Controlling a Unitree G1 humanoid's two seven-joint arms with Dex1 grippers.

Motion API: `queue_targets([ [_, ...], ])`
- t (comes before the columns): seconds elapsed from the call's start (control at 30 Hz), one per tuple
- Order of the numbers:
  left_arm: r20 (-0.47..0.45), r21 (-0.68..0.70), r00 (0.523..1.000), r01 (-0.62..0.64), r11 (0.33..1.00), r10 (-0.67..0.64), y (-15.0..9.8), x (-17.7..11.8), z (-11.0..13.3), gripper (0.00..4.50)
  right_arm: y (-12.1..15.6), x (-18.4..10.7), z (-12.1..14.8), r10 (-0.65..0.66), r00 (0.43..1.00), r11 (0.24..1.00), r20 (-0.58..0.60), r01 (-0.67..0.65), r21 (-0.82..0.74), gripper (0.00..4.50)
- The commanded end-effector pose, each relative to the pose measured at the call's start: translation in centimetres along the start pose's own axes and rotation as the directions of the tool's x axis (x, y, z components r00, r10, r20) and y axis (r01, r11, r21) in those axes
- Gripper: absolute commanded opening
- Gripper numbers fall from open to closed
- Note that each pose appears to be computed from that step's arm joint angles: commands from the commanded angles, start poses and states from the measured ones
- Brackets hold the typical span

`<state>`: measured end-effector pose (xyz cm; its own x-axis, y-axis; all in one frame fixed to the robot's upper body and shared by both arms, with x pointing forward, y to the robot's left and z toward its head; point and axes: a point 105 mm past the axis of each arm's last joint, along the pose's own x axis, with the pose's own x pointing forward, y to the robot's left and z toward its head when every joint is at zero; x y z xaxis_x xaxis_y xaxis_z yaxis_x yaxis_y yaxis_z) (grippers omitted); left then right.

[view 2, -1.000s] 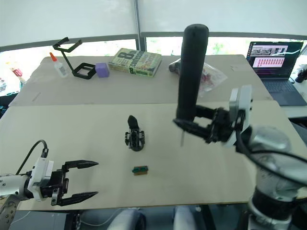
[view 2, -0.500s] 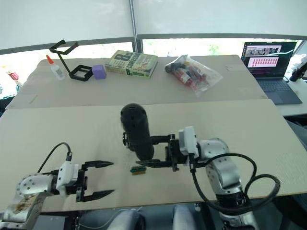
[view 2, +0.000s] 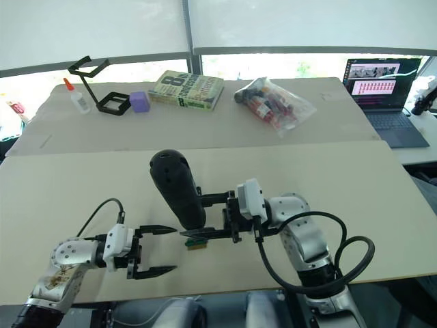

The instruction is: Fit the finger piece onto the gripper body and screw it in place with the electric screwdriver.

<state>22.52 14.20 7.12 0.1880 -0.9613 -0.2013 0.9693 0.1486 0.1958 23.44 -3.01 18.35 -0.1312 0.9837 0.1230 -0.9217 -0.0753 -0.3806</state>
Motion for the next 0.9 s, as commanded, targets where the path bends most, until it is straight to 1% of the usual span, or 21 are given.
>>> queue_targets([
  [0.03, -0.002, 0.032, 1.000, 0.030, 0.999, -0.029, -0.4, 0.7, 0.1, 4.50, 0.0, 0.5, 1.5, 0.019, 0.999, 0.999, 0.034, -0.017, -0.051, 1.95],
  [0.23, 0.004, 0.022, 1.000, 0.022, 1.000, -0.022, -0.2, 1.8, -0.3, 4.50, -0.1, 0.4, 1.3, 0.023, 0.999, 0.999, 0.025, -0.022, -0.047, 1.95],
  [0.4, 0.003, 0.012, 1.000, 0.016, 1.000, -0.017, -0.2, 2.6, -0.7, 4.50, 0.0, 0.6, 1.4, 0.032, 0.999, 0.999, 0.043, -0.030, -0.037, 1.95],
  [0.6, -0.021, 0.000, 1.000, 0.018, 1.000, -0.018, -0.1, 2.5, -1.1, 4.50, -0.1, 0.6, 0.9, 0.043, 0.999, 0.999, 0.018, -0.042, -0.023, 1.95],
  [0.9, -0.033, -0.014, 0.999, 0.007, 1.000, -0.007, -0.3, 2.2, -1.4, 4.50, -0.2, 0.4, 0.3, 0.041, 0.999, 0.999, -0.005, -0.041, -0.013, 1.95],
])
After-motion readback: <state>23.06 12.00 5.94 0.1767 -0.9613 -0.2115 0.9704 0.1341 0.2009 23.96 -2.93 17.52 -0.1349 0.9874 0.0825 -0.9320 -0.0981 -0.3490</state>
